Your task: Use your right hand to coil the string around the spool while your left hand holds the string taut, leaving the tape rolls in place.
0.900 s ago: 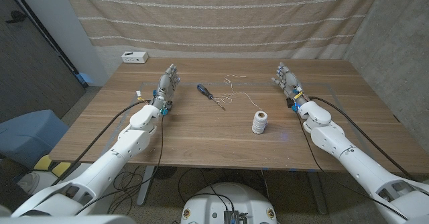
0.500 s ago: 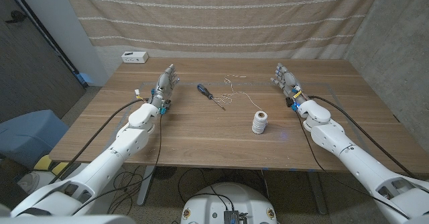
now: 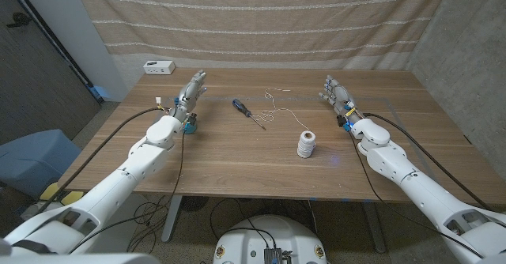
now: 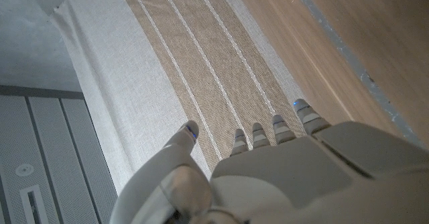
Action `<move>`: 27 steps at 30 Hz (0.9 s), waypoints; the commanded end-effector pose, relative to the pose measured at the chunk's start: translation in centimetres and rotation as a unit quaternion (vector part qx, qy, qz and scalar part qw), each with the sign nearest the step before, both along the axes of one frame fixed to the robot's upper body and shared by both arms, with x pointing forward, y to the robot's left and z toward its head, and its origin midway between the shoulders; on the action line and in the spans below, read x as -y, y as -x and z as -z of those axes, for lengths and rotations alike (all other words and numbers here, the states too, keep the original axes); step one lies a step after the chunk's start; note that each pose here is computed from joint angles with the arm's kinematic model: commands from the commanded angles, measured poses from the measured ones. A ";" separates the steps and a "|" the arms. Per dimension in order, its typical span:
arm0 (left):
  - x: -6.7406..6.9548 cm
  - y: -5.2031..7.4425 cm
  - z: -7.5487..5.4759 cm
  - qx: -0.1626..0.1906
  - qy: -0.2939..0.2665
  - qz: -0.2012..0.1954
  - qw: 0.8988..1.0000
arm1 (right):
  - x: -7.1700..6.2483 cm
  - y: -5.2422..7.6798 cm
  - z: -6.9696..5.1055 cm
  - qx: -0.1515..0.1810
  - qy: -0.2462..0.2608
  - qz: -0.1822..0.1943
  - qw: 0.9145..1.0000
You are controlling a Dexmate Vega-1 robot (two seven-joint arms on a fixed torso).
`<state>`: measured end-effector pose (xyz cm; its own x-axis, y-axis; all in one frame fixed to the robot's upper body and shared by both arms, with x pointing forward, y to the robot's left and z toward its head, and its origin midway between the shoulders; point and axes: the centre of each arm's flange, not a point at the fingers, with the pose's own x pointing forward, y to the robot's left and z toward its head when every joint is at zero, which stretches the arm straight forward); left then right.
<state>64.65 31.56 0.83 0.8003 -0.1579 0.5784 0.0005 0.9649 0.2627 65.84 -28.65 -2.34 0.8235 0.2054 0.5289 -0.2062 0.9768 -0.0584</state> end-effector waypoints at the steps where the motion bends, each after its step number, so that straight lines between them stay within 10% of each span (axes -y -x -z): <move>1: -0.4 0.7 -3.0 0.017 -0.104 -0.058 0.993 | 0.1 0.0 0.2 0.004 -0.004 -0.004 1.000; 27: 1.8 1.4 -9.3 0.037 -0.315 -0.105 0.943 | -0.1 0.2 0.0 0.017 -0.006 -0.007 1.000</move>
<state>63.52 30.66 7.86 0.8037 -0.2871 0.5213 -0.1774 0.7206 0.6703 65.72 -28.60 -2.51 0.8082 0.2093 0.5505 -0.2182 0.9746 -0.0503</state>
